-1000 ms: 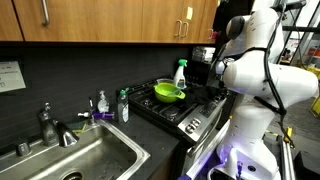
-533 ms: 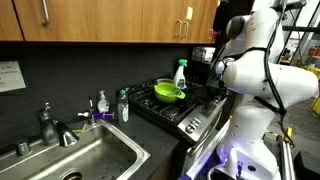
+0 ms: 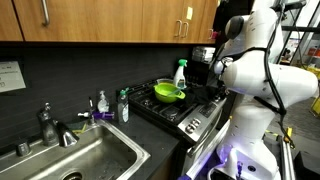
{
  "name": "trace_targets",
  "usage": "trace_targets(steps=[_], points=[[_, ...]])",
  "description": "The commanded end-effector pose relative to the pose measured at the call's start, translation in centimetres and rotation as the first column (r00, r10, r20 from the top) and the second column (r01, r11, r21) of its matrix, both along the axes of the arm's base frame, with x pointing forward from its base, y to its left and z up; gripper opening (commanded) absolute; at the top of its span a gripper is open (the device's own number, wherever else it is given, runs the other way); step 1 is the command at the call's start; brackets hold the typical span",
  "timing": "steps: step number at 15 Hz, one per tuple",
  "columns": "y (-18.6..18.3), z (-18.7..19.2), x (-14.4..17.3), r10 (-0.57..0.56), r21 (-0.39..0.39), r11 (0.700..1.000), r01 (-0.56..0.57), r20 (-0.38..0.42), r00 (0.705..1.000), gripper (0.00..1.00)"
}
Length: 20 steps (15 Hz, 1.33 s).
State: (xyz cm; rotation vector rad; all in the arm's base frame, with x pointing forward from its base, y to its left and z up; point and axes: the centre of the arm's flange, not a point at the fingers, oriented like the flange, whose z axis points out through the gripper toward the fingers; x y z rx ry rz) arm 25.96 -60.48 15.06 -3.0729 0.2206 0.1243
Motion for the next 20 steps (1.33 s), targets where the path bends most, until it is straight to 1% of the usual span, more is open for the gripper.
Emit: trace_targets(steps=[1, 7, 18, 20], points=[[0.8, 0.8, 0.8, 0.047, -0.016, 0.999, -0.047, -0.004, 0.999, 1.0], [0.8, 0.8, 1.9, 0.077, -0.018, 0.997, -0.077, -0.008, 0.997, 1.0], [0.7, -0.6, 1.7, 0.086, 0.008, 0.996, -0.086, -0.011, 0.996, 1.0], [0.7, -0.8, 1.7, 0.088, 0.01, 0.996, -0.088, -0.013, 0.996, 0.98]])
